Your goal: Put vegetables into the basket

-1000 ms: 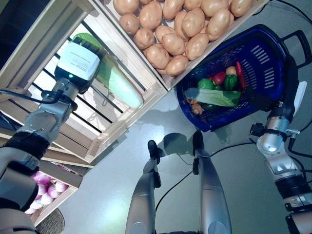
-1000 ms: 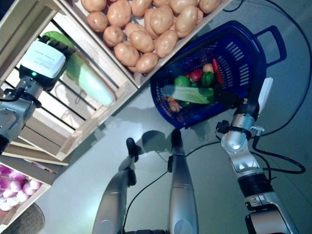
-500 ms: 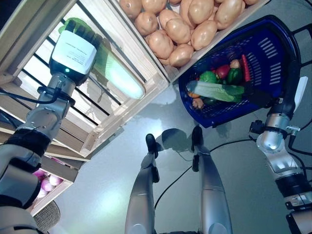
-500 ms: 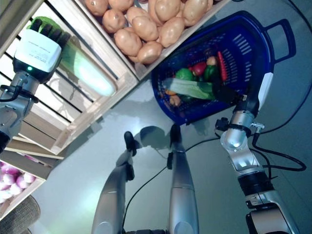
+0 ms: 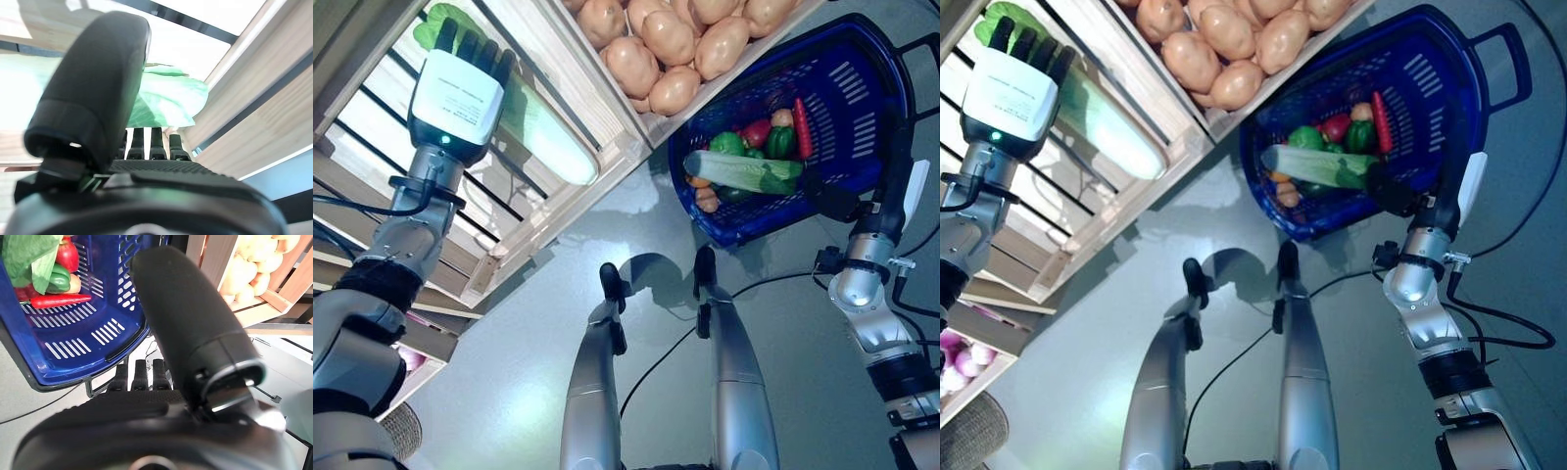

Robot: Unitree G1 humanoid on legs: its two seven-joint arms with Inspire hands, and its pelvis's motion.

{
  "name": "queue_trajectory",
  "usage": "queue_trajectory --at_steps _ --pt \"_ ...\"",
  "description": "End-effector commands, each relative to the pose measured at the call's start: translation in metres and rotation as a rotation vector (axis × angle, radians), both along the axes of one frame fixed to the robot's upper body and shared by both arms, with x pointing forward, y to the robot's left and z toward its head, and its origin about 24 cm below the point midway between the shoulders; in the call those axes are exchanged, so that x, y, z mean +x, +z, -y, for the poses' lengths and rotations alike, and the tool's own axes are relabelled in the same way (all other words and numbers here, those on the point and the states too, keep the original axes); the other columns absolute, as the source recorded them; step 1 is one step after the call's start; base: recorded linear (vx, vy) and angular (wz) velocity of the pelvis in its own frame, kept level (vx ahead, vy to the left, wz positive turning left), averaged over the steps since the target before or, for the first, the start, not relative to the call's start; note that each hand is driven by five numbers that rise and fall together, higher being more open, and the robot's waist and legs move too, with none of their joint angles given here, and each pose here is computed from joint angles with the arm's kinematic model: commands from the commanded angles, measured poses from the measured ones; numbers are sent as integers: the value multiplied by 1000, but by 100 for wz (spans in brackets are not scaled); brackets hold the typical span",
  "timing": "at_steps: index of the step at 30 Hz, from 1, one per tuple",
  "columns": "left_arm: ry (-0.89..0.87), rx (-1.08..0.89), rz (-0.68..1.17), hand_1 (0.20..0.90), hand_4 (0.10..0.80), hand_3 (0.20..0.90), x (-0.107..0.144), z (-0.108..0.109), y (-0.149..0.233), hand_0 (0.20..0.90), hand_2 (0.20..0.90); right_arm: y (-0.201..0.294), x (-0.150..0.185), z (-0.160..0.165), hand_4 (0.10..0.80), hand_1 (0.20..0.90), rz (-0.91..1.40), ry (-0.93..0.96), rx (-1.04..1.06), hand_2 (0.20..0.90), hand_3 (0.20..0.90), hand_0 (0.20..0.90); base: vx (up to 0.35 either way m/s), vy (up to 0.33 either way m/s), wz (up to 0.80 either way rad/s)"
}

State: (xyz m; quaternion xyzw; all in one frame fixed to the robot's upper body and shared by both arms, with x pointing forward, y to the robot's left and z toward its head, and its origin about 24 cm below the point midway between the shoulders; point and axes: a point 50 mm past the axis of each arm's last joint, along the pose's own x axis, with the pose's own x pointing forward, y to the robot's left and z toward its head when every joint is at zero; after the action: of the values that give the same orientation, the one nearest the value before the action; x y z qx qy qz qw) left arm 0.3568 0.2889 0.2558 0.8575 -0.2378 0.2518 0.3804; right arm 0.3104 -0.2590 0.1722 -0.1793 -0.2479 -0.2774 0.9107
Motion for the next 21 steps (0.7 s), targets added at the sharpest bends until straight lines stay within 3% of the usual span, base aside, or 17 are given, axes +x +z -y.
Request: queue_trajectory --at_steps 1,13,21 --pt "79 -31 299 900 800 900 -25 -26 58 900 900 49 -20 2 800 900 268 17 28 900 900 900 35 23 -4" --pt "7 -149 445 900 800 900 -31 -24 59 900 900 52 -24 4 800 900 282 -1 34 900 900 900 8 15 -3" --pt "-30 -159 448 900 800 900 -27 -18 55 900 900 54 -24 3 800 900 293 -10 42 900 900 900 0 0 0"
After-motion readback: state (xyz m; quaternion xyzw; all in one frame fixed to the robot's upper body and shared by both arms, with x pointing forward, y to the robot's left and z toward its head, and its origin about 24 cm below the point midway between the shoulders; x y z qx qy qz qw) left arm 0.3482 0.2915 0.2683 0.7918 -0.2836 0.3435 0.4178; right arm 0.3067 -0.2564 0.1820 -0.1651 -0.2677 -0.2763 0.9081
